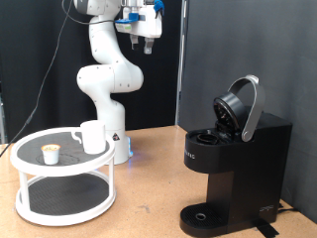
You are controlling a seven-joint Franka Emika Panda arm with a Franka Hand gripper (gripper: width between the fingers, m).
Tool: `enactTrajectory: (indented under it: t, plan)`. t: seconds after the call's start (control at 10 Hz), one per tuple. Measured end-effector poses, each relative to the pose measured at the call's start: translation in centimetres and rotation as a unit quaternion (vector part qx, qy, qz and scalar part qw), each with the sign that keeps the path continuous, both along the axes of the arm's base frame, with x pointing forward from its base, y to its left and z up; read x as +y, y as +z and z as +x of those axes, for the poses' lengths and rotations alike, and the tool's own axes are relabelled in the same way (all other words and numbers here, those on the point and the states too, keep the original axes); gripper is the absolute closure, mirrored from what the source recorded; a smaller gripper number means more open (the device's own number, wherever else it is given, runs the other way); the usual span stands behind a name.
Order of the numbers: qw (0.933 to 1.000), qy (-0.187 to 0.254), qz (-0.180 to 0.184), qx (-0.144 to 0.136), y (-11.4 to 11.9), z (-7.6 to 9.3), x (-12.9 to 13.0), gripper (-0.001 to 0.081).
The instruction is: Make a cup of coffee with the keurig machine
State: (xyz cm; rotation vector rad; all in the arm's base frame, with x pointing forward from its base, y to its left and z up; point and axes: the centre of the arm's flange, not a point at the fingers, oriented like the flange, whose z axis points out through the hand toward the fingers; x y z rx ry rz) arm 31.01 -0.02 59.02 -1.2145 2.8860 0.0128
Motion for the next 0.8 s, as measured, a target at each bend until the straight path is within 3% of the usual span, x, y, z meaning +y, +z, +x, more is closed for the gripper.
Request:
enactTrajectory:
  t: [0.2, 0.5, 0.8]
  plan:
    - [0.9999, -0.011, 0.007, -0.002, 0.1, 0.0, -0.9, 0.0072]
    - [0.9983, -0.053, 0.024, 0.0, 0.2, 0.3, -5.6, 0.0072]
    - [0.998, -0.057, 0.027, 0.0, 0.3, 0.3, -10.4, 0.0072]
